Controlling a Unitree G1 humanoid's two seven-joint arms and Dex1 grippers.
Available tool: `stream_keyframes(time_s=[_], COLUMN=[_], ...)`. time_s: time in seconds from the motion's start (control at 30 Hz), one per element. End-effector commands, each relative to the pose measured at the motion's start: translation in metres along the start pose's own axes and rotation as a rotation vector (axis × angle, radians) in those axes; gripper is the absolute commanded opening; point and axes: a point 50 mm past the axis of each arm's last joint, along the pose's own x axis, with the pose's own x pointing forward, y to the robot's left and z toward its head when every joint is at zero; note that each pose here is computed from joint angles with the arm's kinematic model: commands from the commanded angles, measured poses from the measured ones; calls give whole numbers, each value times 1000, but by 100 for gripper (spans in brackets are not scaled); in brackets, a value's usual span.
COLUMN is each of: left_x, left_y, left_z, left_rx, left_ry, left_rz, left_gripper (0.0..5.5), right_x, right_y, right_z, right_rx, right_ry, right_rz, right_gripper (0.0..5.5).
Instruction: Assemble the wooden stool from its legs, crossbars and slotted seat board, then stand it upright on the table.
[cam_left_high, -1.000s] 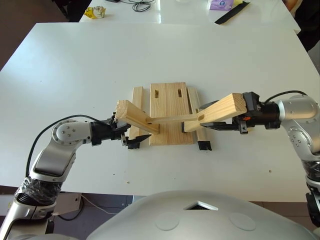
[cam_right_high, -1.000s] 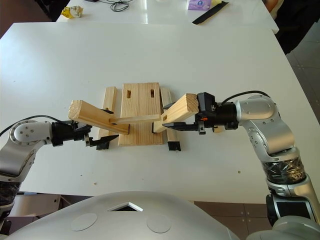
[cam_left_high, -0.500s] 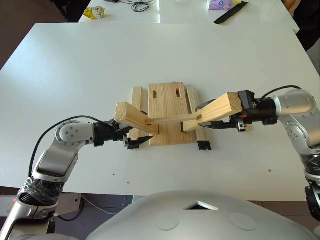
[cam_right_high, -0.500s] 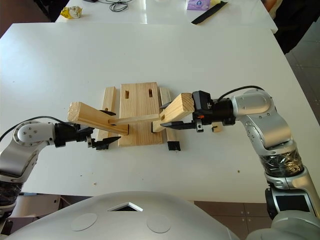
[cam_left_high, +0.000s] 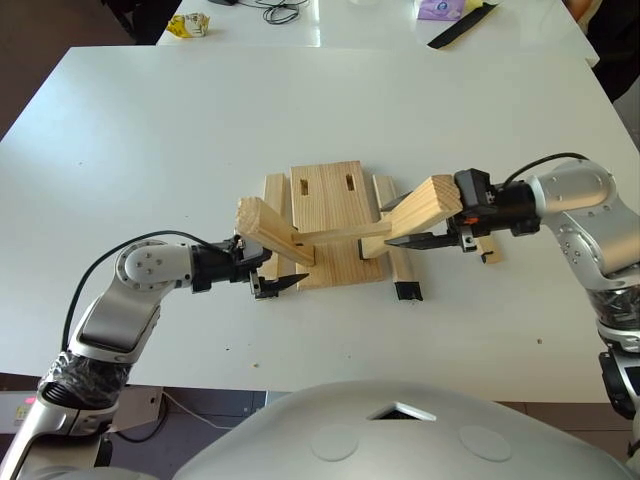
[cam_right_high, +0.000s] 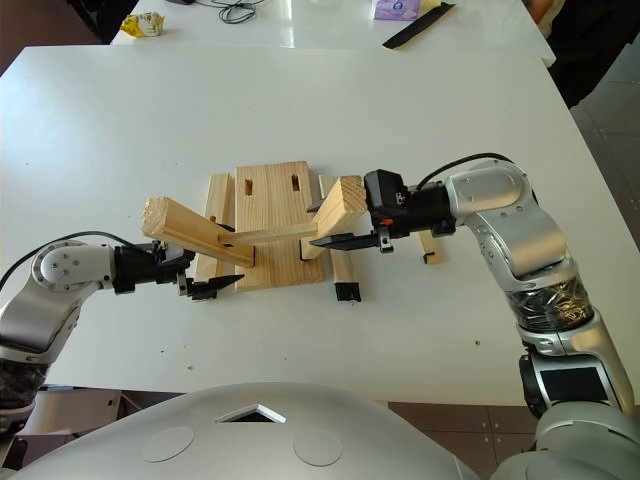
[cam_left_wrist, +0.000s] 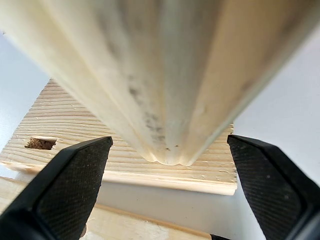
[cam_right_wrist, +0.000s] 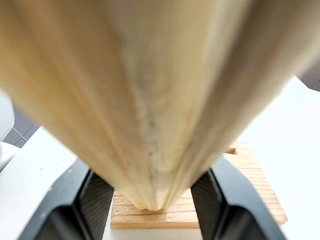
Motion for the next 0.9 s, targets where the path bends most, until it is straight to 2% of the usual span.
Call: stream_keyframes(time_s=[0.03, 0.5, 0.67, 0.9], left_x=[3, 11, 15, 16], left_y=[2, -1, -5, -6], left_z=[4, 5, 6, 4], left_rx=[34, 33, 27, 20], left_ry=[3, -15, -28, -32], left_rz=[-19, -26, -26, -16], left_gripper=[428, 428, 428, 428], right_x=[16, 45, 59, 59], right_y=[2, -3, -2, 11], right_z=[-7, -37, -58, -81], right_rx=[16, 154, 260, 322], right_ry=[64, 202, 203, 204], right_rz=[55, 182, 159, 113], right_gripper=[203, 203, 203, 203])
